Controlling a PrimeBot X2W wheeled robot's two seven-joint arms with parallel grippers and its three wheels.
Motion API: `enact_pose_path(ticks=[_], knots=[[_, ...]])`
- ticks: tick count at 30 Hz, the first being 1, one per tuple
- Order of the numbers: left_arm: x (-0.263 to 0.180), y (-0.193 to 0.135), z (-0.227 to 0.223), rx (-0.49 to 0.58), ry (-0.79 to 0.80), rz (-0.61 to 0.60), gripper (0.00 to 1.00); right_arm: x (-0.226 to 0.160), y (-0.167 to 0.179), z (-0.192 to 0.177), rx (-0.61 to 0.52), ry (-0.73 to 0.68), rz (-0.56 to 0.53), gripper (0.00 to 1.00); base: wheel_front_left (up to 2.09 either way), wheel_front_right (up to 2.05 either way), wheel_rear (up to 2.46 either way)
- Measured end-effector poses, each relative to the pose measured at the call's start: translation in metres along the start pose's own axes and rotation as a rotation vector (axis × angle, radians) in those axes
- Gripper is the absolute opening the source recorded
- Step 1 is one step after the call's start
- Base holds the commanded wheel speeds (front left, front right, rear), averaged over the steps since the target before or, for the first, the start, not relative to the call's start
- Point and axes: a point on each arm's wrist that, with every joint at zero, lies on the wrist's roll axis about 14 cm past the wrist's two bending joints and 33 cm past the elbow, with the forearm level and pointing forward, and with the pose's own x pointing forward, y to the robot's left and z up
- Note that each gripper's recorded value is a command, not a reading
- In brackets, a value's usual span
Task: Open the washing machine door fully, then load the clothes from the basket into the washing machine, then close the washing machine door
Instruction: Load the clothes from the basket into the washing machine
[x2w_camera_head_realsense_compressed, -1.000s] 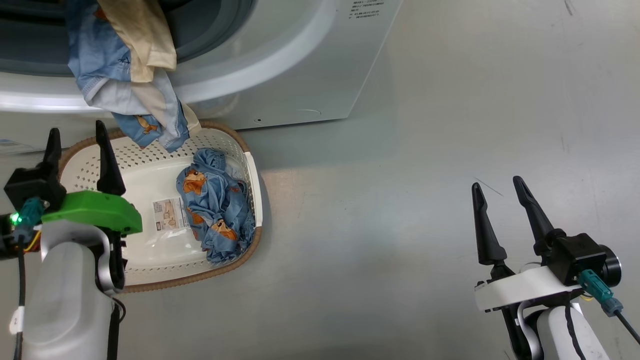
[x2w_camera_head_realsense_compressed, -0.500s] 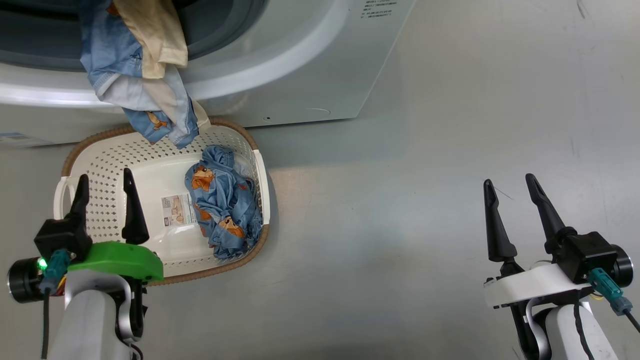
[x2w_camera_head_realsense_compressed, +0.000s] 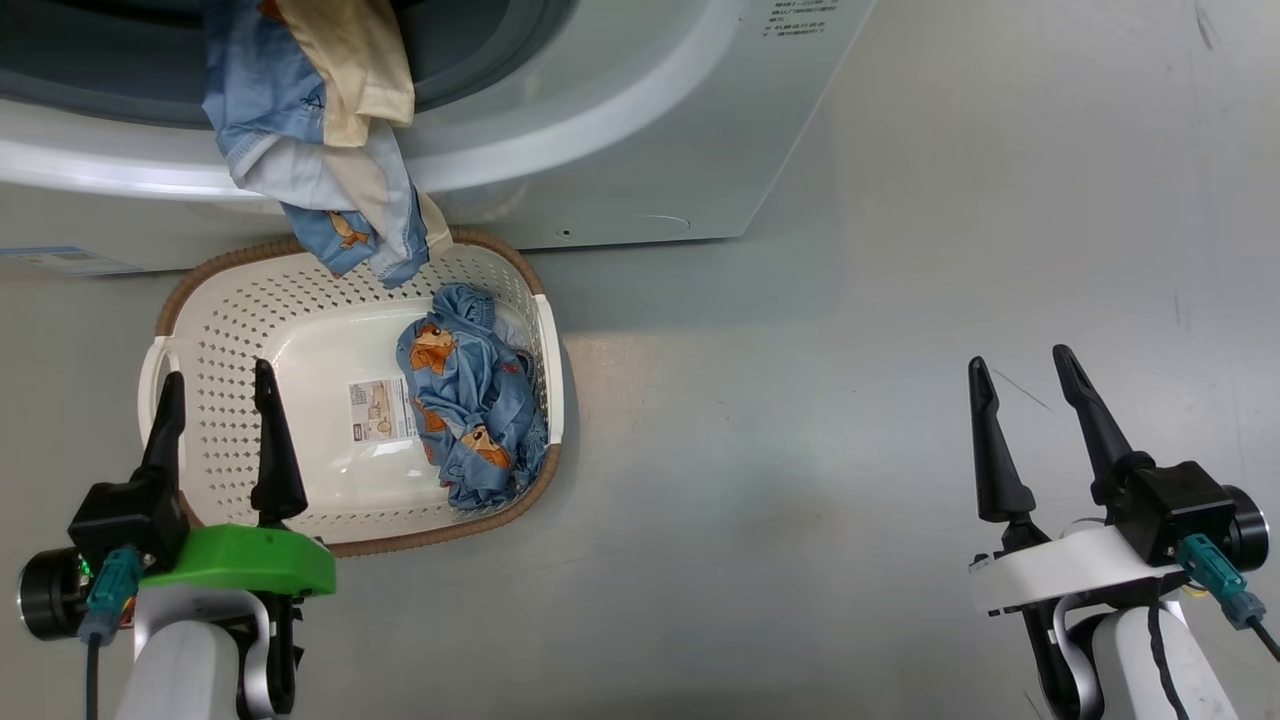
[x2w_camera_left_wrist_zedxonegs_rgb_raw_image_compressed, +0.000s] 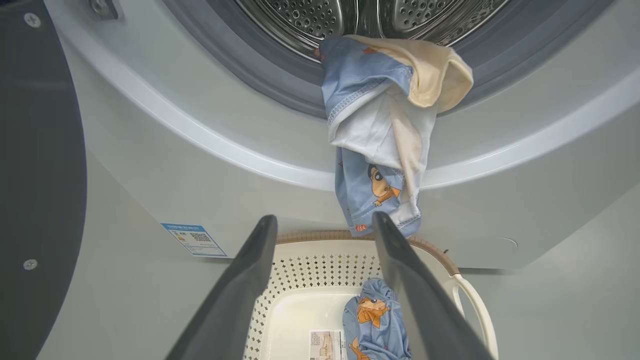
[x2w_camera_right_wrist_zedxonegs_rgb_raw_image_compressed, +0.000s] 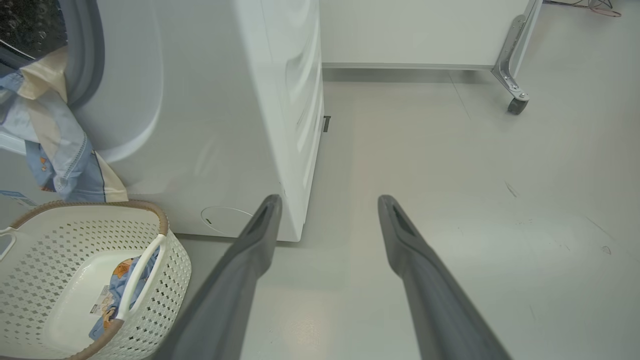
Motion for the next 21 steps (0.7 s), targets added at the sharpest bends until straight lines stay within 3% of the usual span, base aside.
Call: enact_pose_path(ticks=[9, 17, 21], knots=[[0.000, -0.007, 0.006, -0.009, -0.020, -0.021, 1.00, 0.001, 0.005, 0.004, 0.001, -0.010, 0.021, 1.00, 0.00, 0.00, 0.00], [0.009, -0.029, 0.001, -0.009, 0.011, -0.129, 1.00, -0.005, 0.001, 0.005, -0.003, -0.009, 0.005, 1.00, 0.00, 0.00, 0.00], [0.018, -0.039, -0.004, -0.086, 0.041, -0.150, 1.00, -0.008, -0.007, 0.007, -0.005, -0.012, -0.019, 1.00, 0.00, 0.00, 0.00]])
